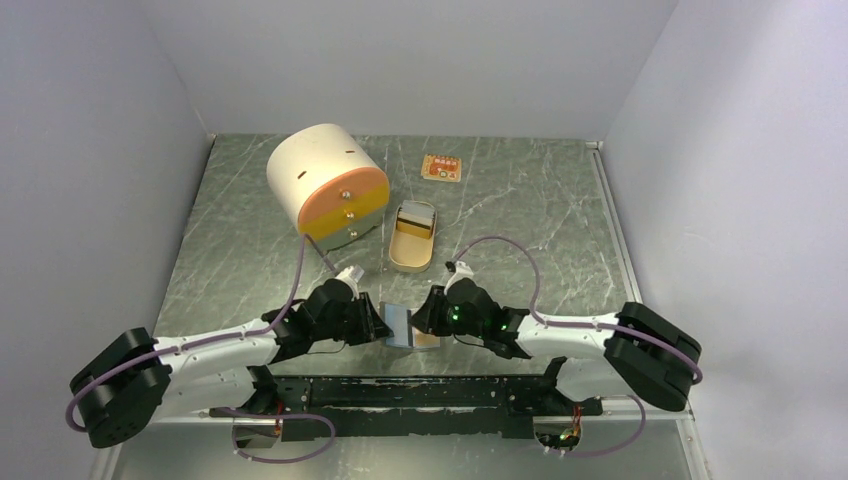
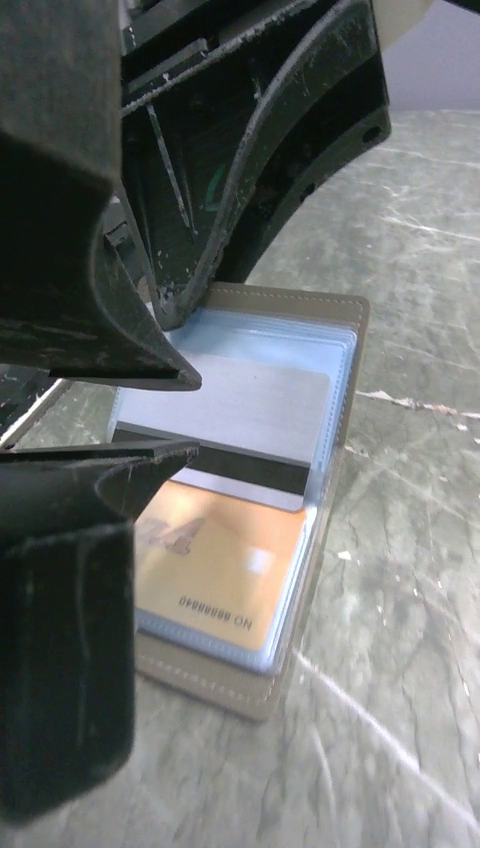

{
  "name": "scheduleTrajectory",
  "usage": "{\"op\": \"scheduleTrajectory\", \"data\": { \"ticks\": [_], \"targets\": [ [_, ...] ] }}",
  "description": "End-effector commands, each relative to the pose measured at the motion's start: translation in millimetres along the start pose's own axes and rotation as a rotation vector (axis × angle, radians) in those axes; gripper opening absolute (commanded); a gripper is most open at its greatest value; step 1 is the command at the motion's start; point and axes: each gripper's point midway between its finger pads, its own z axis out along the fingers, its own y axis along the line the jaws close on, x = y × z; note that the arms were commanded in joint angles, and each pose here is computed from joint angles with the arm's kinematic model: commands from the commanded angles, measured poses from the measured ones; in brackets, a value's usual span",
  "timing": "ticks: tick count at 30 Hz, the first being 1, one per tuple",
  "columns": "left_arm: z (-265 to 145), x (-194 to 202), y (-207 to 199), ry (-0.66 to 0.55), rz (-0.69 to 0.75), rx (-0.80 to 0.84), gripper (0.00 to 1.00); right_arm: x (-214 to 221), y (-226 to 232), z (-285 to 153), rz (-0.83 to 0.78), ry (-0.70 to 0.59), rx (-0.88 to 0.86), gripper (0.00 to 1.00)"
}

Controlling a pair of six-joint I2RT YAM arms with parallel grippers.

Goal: Put the credit cards into the card holder
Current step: Insert the credit card into the card holder, then turn over the card slot in the card holder.

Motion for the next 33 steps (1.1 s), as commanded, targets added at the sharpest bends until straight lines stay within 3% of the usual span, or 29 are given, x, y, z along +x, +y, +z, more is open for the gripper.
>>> {"op": "scheduleTrajectory", "data": {
  "ticks": [1,8,18,26,33],
  "targets": [
    [-6,-15,-27,-0.039,0.031,0.075,0.29,-15,-25,-8,-0.048,-0.067,0.125,0.26],
    [-9,-16,-33,-0.048,0.035,0.109,0.28,-11,-37,-6,-0.082,-0.055,0.169,0.14],
    [-5,-17,-39,-0.04,0.048,0.133,0.12,7,-43,14,-0.088,0.016,0.154,0.12],
    [-6,-16,-53,-0.038,0.082,0.214,0.13,15,-45,18,-0.075,0.039,0.137,0.11],
    [2,-12,-48,-0.006,0.079,0.184,0.1,19,-46,19,-0.072,0.048,0.136,0.11]
  ]
}}
